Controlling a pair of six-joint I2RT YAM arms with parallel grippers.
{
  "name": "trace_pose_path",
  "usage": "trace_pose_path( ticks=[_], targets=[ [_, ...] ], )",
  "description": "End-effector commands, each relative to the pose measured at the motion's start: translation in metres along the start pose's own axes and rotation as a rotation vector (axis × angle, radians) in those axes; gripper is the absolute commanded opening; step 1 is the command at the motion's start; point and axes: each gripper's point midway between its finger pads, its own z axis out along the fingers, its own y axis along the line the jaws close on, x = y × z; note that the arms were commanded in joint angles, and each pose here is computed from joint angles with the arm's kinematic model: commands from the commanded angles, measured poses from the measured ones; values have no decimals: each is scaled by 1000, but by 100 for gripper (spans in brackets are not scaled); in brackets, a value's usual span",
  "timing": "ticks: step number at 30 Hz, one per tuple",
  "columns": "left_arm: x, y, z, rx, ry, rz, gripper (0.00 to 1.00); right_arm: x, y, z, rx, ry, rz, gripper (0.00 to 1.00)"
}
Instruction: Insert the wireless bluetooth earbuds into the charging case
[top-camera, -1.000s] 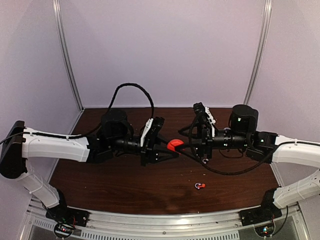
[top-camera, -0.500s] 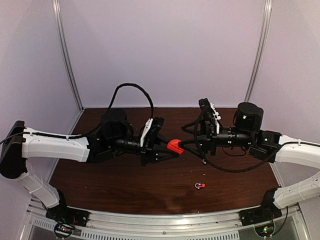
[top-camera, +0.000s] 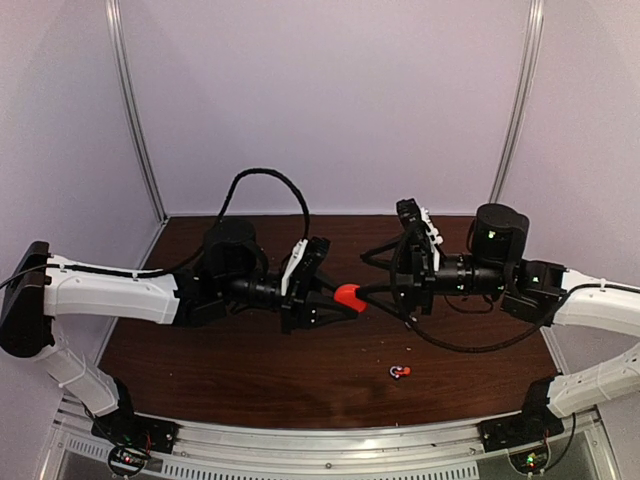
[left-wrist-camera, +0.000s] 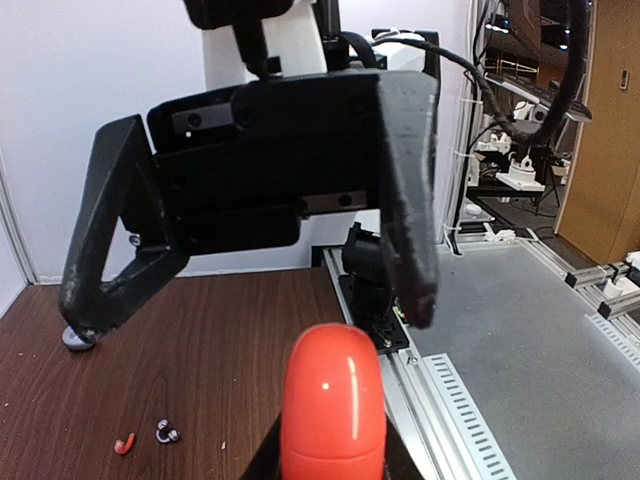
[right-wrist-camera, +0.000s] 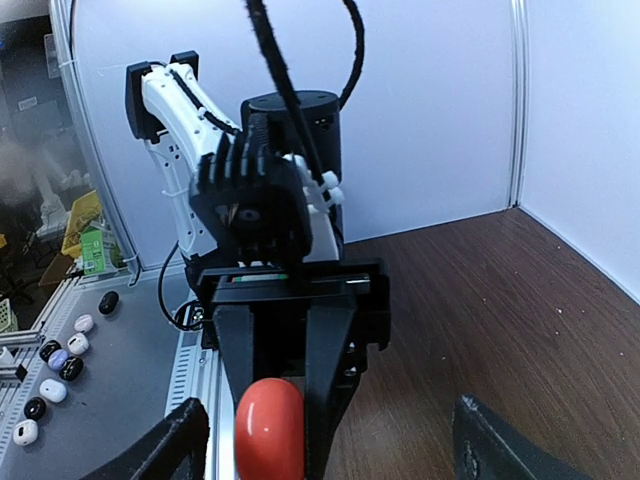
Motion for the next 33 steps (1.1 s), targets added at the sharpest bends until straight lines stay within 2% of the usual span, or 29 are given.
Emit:
trace_pose_path(
  ticks=[1, 10, 22, 33],
  targets=[
    [-16, -2, 3, 19, -33, 13, 5, -6, 1, 4, 35, 27, -70, 83],
    [-20, -2, 3, 16, -38, -1, 5, 1, -22, 5, 190, 76, -106, 80],
    [-18, 13, 6, -8, -18, -96, 5, 9, -30, 2, 268, 128, -160, 80],
    [-21, 14, 5, 8, -22, -104, 3, 10, -51, -12, 430, 178, -228, 79]
  ],
)
